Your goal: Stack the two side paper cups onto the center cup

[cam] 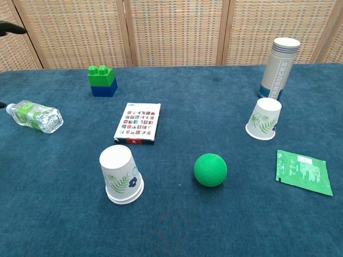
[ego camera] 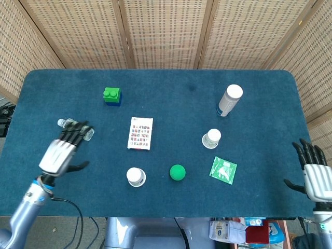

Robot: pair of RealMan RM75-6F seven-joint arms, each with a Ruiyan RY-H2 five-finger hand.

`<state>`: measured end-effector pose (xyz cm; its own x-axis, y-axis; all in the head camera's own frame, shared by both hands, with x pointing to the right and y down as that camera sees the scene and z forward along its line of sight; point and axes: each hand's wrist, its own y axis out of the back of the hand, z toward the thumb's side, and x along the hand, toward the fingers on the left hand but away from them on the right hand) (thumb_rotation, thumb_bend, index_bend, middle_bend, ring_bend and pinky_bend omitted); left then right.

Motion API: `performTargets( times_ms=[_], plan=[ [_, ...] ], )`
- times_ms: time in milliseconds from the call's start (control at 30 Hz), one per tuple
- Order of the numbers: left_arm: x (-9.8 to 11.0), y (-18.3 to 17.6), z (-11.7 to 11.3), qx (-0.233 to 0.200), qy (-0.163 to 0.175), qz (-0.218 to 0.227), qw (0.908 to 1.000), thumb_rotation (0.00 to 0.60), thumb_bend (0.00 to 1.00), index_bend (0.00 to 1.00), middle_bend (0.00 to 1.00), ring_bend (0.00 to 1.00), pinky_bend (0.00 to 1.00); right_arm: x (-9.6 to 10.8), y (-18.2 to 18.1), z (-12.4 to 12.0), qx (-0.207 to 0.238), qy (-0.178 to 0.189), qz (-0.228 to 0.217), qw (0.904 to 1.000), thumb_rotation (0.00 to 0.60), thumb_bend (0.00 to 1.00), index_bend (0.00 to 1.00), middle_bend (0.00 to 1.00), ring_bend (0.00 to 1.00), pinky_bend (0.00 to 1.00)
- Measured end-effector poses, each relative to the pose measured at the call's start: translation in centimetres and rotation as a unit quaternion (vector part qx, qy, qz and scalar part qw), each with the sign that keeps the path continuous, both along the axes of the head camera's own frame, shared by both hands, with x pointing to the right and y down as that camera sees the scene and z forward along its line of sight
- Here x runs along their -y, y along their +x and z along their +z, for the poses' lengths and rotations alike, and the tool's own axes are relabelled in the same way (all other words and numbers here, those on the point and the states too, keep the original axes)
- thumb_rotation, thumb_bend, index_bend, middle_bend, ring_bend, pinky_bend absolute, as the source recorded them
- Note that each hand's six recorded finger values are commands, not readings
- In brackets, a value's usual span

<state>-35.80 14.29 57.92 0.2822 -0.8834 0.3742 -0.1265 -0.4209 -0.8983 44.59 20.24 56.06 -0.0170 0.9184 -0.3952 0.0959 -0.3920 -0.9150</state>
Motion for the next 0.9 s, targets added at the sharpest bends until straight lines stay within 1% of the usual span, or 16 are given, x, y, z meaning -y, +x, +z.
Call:
performTargets(
  times_ms=[100, 200, 267, 367, 467, 600, 733, 800, 900],
  plan=[
    [-0.3, -3.9, 0.0, 0.029, -0.005, -0.065, 0.9975, 0.600, 0.20, 0.00, 0.00, 0.00, 0.00, 1.6, -1.6, 1.1, 0.026, -0.015, -0.021, 0.9993, 0.600, 0.00, 0.07, 0.00, 0.00, 0.00],
    [-1.0, -7.1, -0.2, 0.040, -0.014, -0.122, 0.9917, 0.600, 0.20, 0.00, 0.00, 0.00, 0.00, 3.9, -4.1, 2.0, 0.062, -0.020, -0.050, 0.9967, 0.600, 0.00, 0.09, 0.00, 0.00, 0.00],
    [-1.3, -8.6, -0.5, 0.041, -0.018, -0.145, 0.9884, 0.600, 0.20, 0.00, 0.00, 0.00, 0.00, 5.4, -6.0, 2.6, 0.079, -0.026, -0.072, 0.9939, 0.600, 0.00, 0.09, 0.01, 0.00, 0.00],
    [-1.5, -10.5, -0.8, 0.057, -0.021, -0.168, 0.9839, 0.600, 0.20, 0.00, 0.00, 0.00, 0.00, 7.2, -8.5, 3.7, 0.093, -0.038, -0.099, 0.9899, 0.600, 0.00, 0.11, 0.02, 0.00, 0.00],
    [-1.4, -11.4, -0.9, 0.063, -0.028, -0.177, 0.9818, 0.600, 0.19, 0.00, 0.00, 0.00, 0.00, 8.9, -10.7, 5.2, 0.097, -0.058, -0.115, 0.9869, 0.600, 0.00, 0.12, 0.04, 0.00, 0.00],
    [-1.2, -12.1, -1.2, 0.077, -0.027, -0.174, 0.9814, 0.600, 0.13, 0.00, 0.00, 0.00, 0.00, 10.7, -12.9, 7.7, 0.097, -0.089, -0.117, 0.9845, 0.600, 0.00, 0.13, 0.08, 0.00, 0.00],
    [-1.3, -12.2, -1.4, 0.069, -0.026, -0.172, 0.9824, 0.600, 0.11, 0.00, 0.00, 0.00, 0.00, 11.8, -14.7, 10.3, 0.101, -0.127, -0.104, 0.9813, 0.600, 0.00, 0.15, 0.10, 0.00, 0.00],
    [-1.3, -12.2, -1.5, 0.062, -0.026, -0.170, 0.9832, 0.600, 0.11, 0.00, 0.00, 0.00, 0.00, 12.0, -15.3, 11.2, 0.105, -0.141, -0.097, 0.9797, 0.600, 0.02, 0.17, 0.13, 0.00, 0.02],
    [-1.4, -12.2, -1.6, 0.061, -0.026, -0.164, 0.9843, 0.600, 0.11, 0.00, 0.00, 0.00, 0.00, 12.5, -15.9, 12.6, 0.108, -0.153, -0.084, 0.9787, 0.600, 0.04, 0.19, 0.16, 0.01, 0.08]
  ],
)
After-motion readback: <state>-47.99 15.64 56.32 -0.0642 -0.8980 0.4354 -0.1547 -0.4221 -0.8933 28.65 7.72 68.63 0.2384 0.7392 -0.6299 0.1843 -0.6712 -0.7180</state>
